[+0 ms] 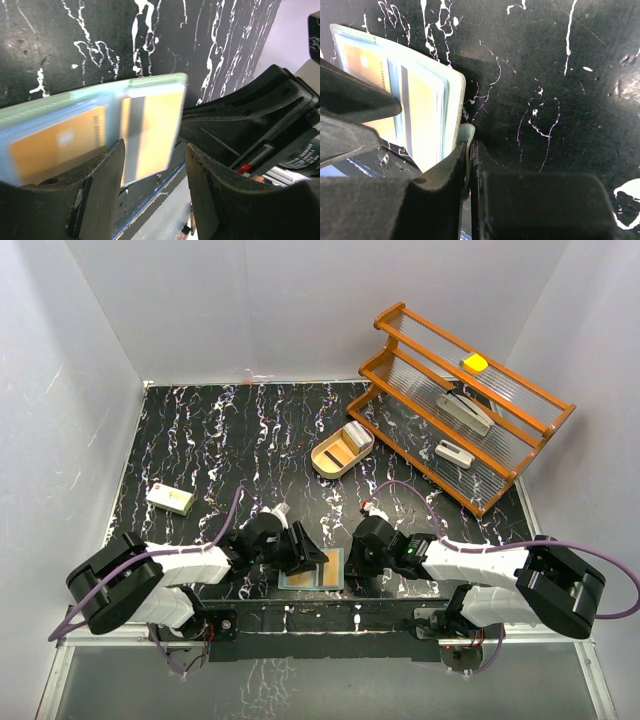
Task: Put the credit cards into the card holder
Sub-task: Insert the credit card into the card holder.
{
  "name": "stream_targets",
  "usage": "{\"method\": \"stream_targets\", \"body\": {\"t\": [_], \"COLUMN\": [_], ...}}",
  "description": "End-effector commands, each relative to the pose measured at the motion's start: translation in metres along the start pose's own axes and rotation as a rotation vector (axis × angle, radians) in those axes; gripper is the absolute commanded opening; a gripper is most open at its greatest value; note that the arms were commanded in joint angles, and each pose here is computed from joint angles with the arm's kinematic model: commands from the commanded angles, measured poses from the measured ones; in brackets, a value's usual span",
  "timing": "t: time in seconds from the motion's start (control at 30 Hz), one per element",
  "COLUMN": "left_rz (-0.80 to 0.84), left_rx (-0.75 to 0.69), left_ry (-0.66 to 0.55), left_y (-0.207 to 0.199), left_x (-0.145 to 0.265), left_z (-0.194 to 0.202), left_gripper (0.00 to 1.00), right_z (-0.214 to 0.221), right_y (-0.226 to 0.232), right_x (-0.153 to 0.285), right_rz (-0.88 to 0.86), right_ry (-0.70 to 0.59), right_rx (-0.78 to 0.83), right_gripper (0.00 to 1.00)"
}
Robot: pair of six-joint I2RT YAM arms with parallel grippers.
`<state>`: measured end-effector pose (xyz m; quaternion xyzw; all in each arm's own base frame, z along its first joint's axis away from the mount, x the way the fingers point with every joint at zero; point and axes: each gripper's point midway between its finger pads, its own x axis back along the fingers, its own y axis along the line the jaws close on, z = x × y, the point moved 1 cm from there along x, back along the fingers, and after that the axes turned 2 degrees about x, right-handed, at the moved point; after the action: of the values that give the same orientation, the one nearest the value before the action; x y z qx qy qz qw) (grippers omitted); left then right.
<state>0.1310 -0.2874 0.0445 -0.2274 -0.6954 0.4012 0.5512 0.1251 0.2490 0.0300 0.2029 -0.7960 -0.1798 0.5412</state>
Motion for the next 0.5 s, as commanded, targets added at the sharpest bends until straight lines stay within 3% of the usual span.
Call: {"method": "stream_targets", "body": {"t": [0.0, 0.17, 0.47], "left_rz": [-0.014, -0.179, -0.43], "left_rx": [-0.047, -0.125, -0.167], "left_ry": [-0.035, -0.12, -0.158], "left_y": [-0.023, -0.011, 0.035], "left_x": [0.012, 0.039, 0.079], "left_z": [-0.008, -0.023, -0.028], "left_gripper": [0.51, 0.6, 0.79], "right_z": [-0.02, -0.022, -0.021], "right_y": [0.011, 0.007, 0.012], "right_x": [0.003, 0.006, 0.004], "right_rz": [-0.014, 0.013, -0.014], "right_ry": [-0.086, -0.096, -0.082], "right_rx": [0.037, 0.062, 0.075], "right_gripper": [0.02, 0.02, 0.02]}}
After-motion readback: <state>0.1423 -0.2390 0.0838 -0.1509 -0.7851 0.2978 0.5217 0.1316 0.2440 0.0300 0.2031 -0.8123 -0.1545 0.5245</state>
